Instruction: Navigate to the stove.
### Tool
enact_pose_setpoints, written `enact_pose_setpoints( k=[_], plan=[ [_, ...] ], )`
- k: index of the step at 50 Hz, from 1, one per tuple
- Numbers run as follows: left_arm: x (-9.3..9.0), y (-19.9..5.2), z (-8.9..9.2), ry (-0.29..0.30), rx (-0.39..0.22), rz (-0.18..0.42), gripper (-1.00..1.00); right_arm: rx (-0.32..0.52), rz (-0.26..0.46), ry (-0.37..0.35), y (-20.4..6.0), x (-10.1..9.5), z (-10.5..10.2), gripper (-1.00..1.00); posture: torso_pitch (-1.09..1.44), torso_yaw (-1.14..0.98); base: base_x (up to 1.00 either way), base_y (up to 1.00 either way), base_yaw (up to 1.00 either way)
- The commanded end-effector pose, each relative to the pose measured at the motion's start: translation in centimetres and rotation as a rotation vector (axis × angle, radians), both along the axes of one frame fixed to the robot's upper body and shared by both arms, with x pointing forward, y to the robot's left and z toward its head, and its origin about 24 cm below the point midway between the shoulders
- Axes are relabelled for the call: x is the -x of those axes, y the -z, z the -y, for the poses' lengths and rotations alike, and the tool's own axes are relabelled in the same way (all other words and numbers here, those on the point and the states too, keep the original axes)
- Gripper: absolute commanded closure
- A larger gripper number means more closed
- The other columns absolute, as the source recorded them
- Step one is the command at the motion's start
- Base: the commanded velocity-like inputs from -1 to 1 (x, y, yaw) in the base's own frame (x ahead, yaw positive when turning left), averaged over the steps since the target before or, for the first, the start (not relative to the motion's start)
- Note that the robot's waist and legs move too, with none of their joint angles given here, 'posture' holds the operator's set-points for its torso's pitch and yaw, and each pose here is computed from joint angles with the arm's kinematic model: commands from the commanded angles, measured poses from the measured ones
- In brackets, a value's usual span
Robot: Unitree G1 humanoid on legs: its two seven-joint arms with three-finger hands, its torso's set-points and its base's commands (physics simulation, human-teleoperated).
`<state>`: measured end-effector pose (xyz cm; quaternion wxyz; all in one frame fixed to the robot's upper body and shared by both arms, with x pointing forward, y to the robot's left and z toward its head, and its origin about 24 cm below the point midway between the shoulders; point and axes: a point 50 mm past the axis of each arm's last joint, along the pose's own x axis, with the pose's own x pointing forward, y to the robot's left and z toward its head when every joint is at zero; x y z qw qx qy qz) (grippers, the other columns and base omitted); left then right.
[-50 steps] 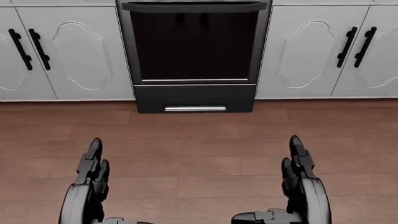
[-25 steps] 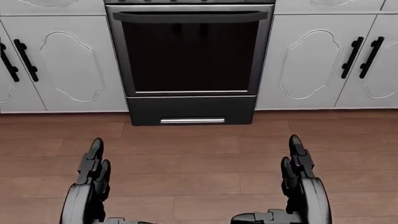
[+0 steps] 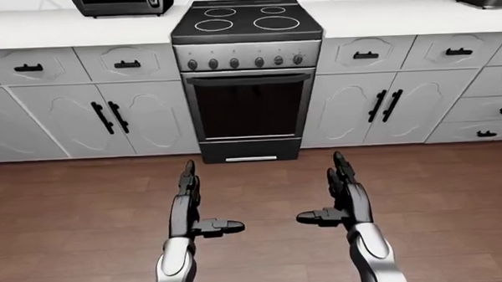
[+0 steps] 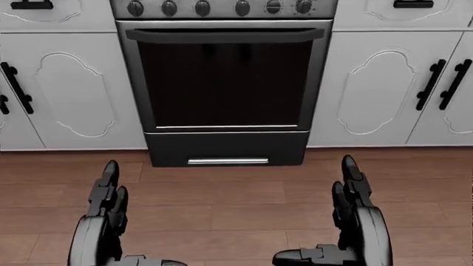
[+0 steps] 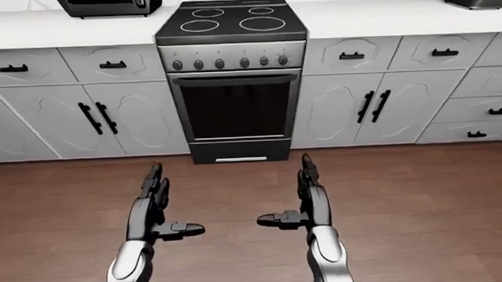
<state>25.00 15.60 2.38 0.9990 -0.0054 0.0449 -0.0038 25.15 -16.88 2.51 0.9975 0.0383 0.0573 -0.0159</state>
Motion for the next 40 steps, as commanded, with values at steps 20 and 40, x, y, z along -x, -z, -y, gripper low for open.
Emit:
enact_pose_setpoints(
  k=[20, 40],
  plan=[
    [-0.40, -1.74, -0.39, -0.008, -0.011, 0.090, -1.00, 0.000, 0.082, -0.020, -1.45, -0.40, -0.47, -1.00, 0.00, 0.00, 0.24, -0.03, 0.00],
    [-0.40, -1.74, -0.39, -0.008, -0.011, 0.090, -1.00, -0.002, 0.079, -0.020, -1.53, -0.45, -0.46, -1.00, 0.00, 0.00, 0.23, -0.03, 0.00]
  ],
)
